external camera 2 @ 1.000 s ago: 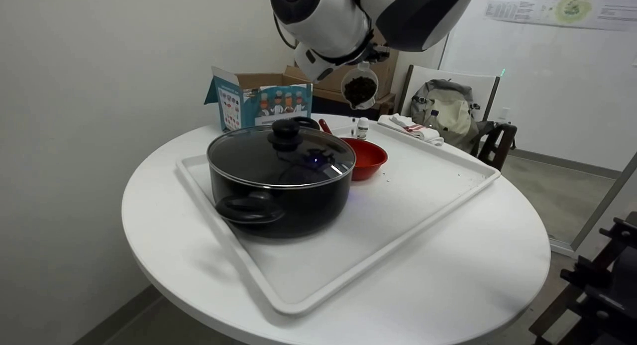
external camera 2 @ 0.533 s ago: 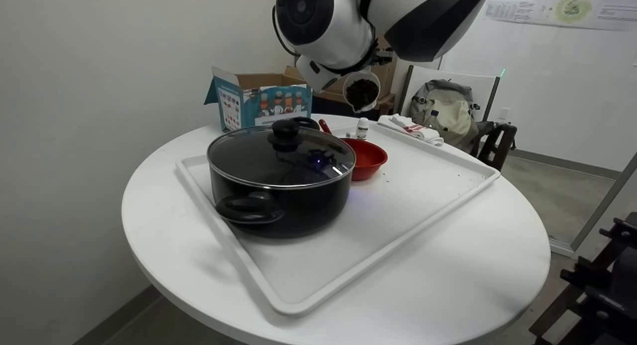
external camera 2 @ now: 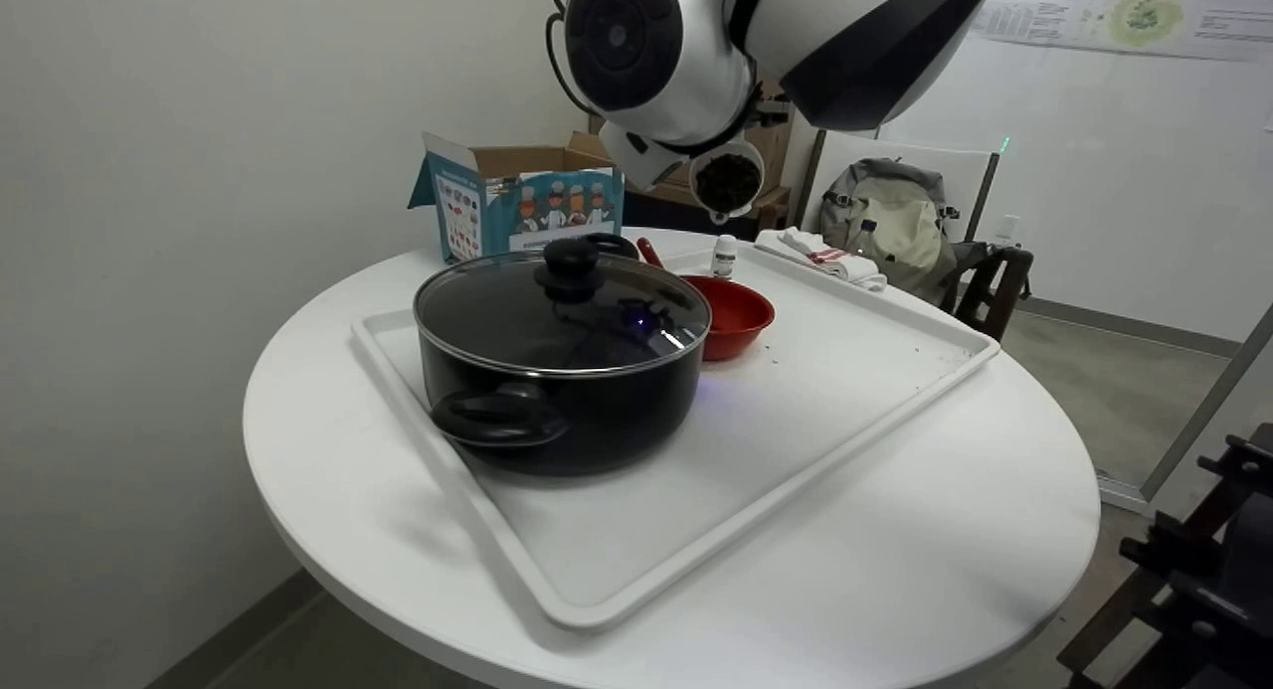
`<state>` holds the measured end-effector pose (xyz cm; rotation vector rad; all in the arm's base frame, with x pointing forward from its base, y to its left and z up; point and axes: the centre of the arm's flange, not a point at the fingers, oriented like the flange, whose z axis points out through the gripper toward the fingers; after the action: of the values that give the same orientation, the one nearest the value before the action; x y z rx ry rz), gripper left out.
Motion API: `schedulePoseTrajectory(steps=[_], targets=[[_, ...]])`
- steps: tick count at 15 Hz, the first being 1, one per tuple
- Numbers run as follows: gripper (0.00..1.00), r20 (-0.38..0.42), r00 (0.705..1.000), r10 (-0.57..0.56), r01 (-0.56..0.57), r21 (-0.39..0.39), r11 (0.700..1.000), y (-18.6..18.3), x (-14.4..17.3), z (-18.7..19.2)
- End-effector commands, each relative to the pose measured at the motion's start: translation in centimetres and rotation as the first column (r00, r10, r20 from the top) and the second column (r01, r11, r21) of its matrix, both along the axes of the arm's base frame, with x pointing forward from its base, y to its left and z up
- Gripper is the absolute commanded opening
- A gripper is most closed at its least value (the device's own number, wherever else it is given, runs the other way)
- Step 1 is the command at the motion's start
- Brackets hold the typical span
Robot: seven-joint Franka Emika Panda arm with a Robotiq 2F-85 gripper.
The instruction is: Pour some of the contents of the colourless jar into the orange bowl
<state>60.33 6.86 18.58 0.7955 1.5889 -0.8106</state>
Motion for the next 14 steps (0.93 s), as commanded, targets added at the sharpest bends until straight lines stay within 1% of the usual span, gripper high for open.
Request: schedulePoseTrajectory(steps=[1, 3, 5, 8, 9, 12, 14], targets=[[0.12, 0.007, 1.000, 0.001, 0.000, -0.009, 1.000, 0.0, -0.6, 0.5], [0.12, -0.014, 0.999, -0.031, 0.031, 0.017, 0.999, -0.3, -0.4, 0.6], [0.12, -0.018, 0.998, -0.064, 0.064, 0.034, 0.997, -0.8, -0.3, 0.6], [0.12, 0.002, 0.997, -0.071, 0.071, 0.017, 0.997, -1.5, -0.3, 0.6], [0.12, -0.022, 0.996, -0.089, 0.090, 0.037, 0.995, -1.6, -0.2, 0.6], [0.12, -0.058, 0.989, -0.139, 0.144, 0.081, 0.986, -2.0, -0.1, 0.7], [0.12, -0.069, 0.983, -0.171, 0.177, 0.101, 0.979, -2.3, -0.1, 0.8]])
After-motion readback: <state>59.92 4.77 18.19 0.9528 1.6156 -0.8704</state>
